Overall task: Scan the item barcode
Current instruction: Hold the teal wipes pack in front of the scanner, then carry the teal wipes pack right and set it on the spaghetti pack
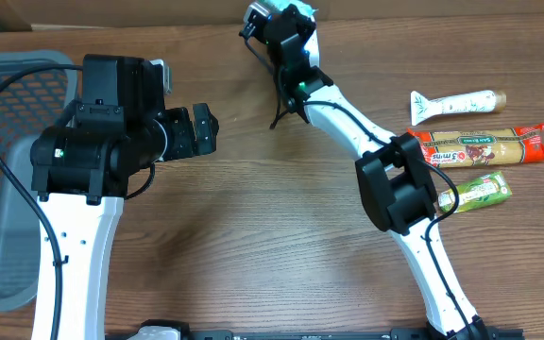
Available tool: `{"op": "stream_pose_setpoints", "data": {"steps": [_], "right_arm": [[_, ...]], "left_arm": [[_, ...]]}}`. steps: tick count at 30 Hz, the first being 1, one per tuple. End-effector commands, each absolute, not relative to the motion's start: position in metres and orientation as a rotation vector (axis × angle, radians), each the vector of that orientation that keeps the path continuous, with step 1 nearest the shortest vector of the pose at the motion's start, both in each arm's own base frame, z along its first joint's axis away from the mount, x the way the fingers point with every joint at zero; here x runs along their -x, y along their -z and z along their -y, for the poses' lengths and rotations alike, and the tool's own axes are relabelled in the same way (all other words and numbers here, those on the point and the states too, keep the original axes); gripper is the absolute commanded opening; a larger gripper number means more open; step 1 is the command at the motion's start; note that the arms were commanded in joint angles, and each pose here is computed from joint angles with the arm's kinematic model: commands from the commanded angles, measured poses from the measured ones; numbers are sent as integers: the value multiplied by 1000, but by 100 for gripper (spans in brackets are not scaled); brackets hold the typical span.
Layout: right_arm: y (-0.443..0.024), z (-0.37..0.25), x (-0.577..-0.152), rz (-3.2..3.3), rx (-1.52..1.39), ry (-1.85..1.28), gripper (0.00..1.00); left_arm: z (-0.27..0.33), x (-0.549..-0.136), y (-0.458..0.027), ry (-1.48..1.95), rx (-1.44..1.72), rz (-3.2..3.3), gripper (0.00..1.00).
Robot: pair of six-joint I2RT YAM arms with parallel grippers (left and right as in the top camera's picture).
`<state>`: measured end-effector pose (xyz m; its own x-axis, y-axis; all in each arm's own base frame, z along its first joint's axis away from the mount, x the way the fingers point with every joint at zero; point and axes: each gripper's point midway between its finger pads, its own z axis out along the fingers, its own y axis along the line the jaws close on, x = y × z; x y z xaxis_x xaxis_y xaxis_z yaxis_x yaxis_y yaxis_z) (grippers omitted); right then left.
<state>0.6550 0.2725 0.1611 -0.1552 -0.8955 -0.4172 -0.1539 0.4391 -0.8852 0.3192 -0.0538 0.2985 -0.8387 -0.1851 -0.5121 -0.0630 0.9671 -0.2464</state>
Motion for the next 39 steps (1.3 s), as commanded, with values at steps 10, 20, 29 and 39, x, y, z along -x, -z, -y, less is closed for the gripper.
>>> {"op": "stream_pose_setpoints", "data": {"steps": [10, 20, 29, 39], "right_arm": [[-224, -260, -651, -1596, 785, 816, 4], [-347, -226, -575, -1794, 598, 344, 4], [-405, -134, -459, -2107, -178, -271, 4], [-321, 18, -350, -2216, -1357, 46, 4]], "left_arm": [[56, -320, -297, 298, 146, -2564, 99], [56, -320, -297, 298, 146, -2564, 100], [56, -320, -297, 298, 146, -2564, 100], [56, -320, -297, 298, 146, -2564, 99]]}}
